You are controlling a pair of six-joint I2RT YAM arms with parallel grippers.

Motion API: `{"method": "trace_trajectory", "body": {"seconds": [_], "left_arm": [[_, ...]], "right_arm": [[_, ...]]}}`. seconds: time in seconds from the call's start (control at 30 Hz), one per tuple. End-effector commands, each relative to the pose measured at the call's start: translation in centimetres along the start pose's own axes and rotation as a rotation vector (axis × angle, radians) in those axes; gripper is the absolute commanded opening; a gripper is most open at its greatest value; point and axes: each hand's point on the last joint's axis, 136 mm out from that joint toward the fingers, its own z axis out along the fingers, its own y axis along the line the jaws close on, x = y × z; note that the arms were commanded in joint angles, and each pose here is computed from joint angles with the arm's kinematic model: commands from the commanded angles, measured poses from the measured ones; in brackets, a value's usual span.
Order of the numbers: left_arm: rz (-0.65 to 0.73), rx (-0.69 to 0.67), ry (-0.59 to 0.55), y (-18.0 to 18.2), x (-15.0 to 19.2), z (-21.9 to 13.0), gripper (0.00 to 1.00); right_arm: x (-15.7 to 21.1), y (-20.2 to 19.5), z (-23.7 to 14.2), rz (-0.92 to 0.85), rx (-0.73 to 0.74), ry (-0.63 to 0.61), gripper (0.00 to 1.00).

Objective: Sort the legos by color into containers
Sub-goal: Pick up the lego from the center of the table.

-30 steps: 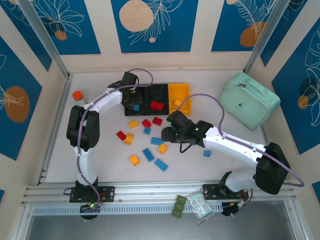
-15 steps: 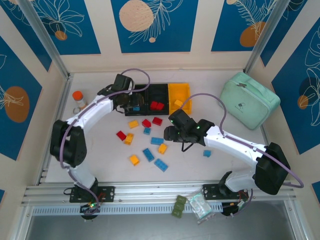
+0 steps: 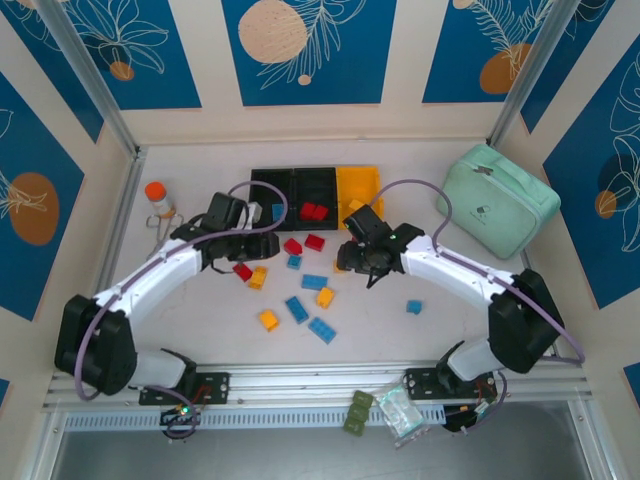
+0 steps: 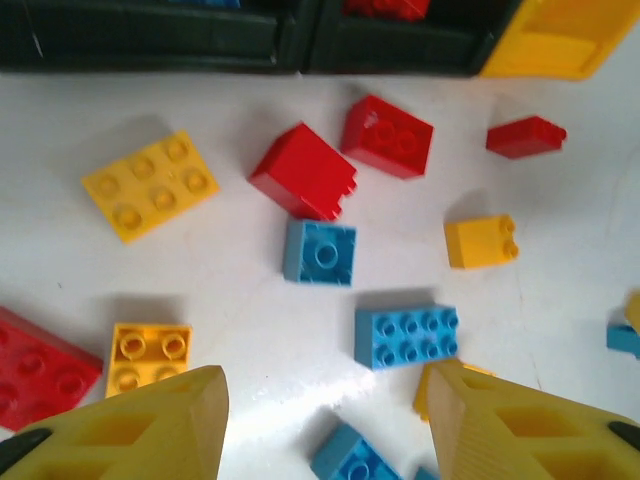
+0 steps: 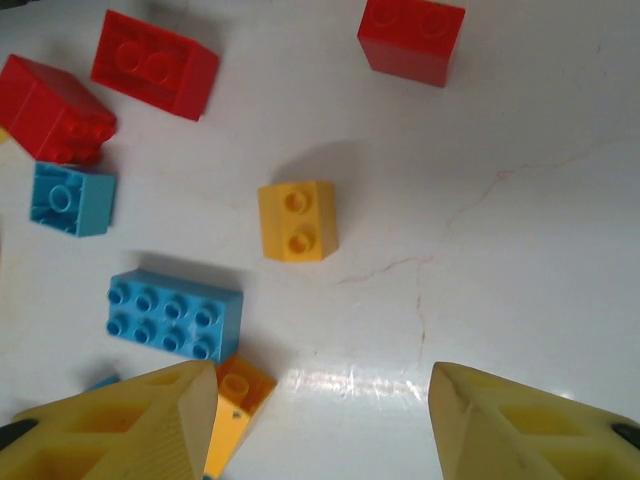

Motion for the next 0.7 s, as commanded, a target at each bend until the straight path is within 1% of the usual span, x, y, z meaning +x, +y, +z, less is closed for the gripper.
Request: {"method": "trace_trajectory", "body": {"seconds": [0.0,0.13,0.27,0.67], "left_arm": [[0.0,0.074,0.01,-1.1,1.6,-0.7,0.56],[-0.018,0.097,0.02,-1.0,3.4,-0.9,0.57],[-0.057,0.086,0.038,-0.2,4.5,-0.2,0.58],[-0.076,0.078,0.057,0.1,5.1,0.6,0.58]], "right_arm": [[-0.8,0.7,0.7,-0.038,-0.005,0.029,0.58],[-1.1,1.4,2.5,-0.062,0.007,0.071,0.59],[-1.2,1.9,4.3,-0.074,0.02,0.109,0.61],[-1.0,2.1,8.6,-0.112,0.082,0.182,0.59]]}}
